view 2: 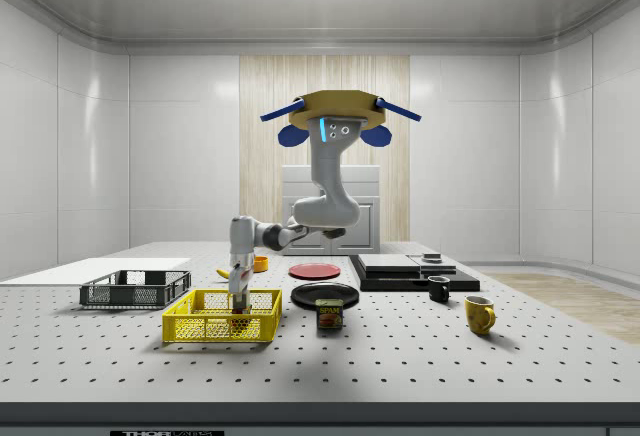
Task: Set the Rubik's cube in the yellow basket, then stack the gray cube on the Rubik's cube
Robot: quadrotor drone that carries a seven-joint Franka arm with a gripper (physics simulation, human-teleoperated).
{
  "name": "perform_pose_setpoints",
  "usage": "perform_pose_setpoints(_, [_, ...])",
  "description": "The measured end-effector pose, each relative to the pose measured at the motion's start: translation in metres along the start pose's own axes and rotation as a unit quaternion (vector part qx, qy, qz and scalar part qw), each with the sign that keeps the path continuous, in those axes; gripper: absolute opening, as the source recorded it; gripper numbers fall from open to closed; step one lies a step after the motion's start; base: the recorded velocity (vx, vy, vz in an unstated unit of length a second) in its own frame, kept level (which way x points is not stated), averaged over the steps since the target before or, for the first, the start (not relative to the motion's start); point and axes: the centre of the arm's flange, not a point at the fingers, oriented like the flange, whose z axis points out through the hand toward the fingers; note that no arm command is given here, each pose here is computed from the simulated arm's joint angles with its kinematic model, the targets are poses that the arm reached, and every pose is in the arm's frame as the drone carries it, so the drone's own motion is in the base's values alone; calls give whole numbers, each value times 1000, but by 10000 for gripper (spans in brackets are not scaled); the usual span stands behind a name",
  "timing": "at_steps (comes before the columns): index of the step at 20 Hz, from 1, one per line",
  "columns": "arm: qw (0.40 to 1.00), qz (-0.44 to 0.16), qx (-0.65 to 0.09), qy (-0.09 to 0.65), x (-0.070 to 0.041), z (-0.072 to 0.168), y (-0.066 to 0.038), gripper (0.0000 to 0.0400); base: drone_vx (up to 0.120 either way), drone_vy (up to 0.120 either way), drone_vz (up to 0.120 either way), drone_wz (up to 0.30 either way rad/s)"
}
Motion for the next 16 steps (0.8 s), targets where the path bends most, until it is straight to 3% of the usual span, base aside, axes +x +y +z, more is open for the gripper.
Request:
perform_pose_setpoints(3, [1000, 0, 0, 0, -1, 0, 1, 323, 0, 0, 0, 0])
perform_pose_setpoints(6, [1000, 0, 0, 0, -2, 0, 1, 364, 0, 0, 0, 0])
perform_pose_setpoints(16, [1000, 0, 0, 0, -2, -24, 1, 397, 0, 0, 0, 0])
